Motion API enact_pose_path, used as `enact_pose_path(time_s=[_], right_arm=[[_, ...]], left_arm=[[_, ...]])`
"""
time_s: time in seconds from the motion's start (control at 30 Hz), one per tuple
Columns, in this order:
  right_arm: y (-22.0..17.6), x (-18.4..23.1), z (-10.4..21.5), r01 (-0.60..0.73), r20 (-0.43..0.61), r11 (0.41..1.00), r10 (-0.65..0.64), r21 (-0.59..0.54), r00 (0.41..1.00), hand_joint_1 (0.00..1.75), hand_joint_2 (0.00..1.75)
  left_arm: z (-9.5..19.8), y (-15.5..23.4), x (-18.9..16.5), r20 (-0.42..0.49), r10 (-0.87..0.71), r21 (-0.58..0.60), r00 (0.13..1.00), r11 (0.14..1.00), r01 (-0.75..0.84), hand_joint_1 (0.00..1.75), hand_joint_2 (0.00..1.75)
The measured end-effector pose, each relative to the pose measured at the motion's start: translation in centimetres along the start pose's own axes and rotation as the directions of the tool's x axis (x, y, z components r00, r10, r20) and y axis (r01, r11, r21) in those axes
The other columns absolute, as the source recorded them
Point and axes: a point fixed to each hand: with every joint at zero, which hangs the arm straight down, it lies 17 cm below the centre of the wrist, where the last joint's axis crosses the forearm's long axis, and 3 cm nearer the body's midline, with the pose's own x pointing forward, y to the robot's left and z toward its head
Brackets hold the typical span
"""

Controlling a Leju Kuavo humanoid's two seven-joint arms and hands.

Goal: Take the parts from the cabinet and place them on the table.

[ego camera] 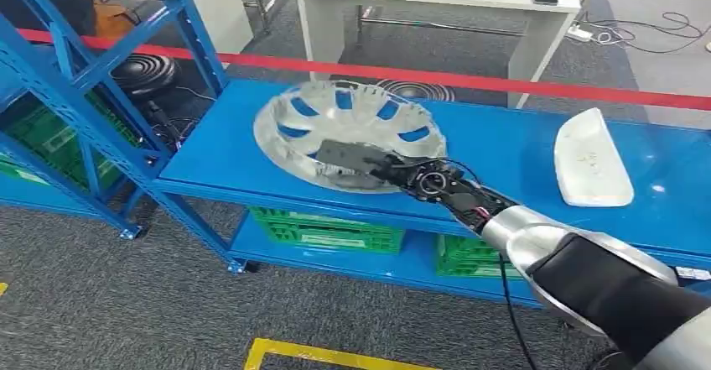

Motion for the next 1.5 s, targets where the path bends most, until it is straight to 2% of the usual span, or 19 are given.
enact_pose_path(time_s=[0.17,0.3,0.67,0.77,0.83,1.07,1.27,1.5], right_arm=[[-1.0,5.2,-0.4,0.094,0.139,0.993,-0.084,-0.068,0.987,1.75,1.75],[-1.8,10.0,0.3,0.168,0.272,0.981,-0.136,-0.097,0.953,1.75,1.75],[-1.9,21.0,4.2,0.264,0.541,0.963,-0.195,-0.052,0.818,1.75,1.75],[-1.9,22.7,5.1,0.267,0.578,0.963,-0.198,-0.035,0.791,1.75,1.75],[-1.8,23.6,5.8,0.302,0.602,0.953,-0.244,0.005,0.760,1.75,1.75],[-0.1,26.1,9.0,0.460,0.648,0.859,-0.484,0.224,0.588,1.75,1.75],[3.2,25.0,10.3,0.419,0.647,0.869,-0.480,0.262,0.593,1.75,1.75],[6.4,24.4,10.9,0.422,0.618,0.847,-0.526,0.323,0.584,1.75,1.75]], left_arm=[[0.0,0.2,-0.3,-0.004,0.002,0.005,1.000,1.000,-0.002,0.00,1.75],[0.0,0.3,-0.5,-0.007,0.002,0.009,1.000,1.000,-0.002,0.00,1.75],[0.0,0.5,-0.8,-0.012,0.009,0.019,1.000,1.000,-0.009,0.00,1.75],[0.0,0.5,-0.9,-0.012,0.010,0.018,1.000,1.000,-0.010,0.00,1.75],[0.0,0.5,-0.9,-0.013,0.011,0.019,1.000,1.000,-0.011,0.00,1.75],[-0.1,0.7,-1.0,-0.015,0.026,0.031,1.000,0.999,-0.026,0.00,1.75],[-0.1,0.8,-1.2,-0.019,0.039,0.036,0.999,0.999,-0.038,0.00,1.75],[-0.1,1.3,-1.3,-0.021,0.041,0.043,0.999,0.998,-0.040,0.00,1.75]])
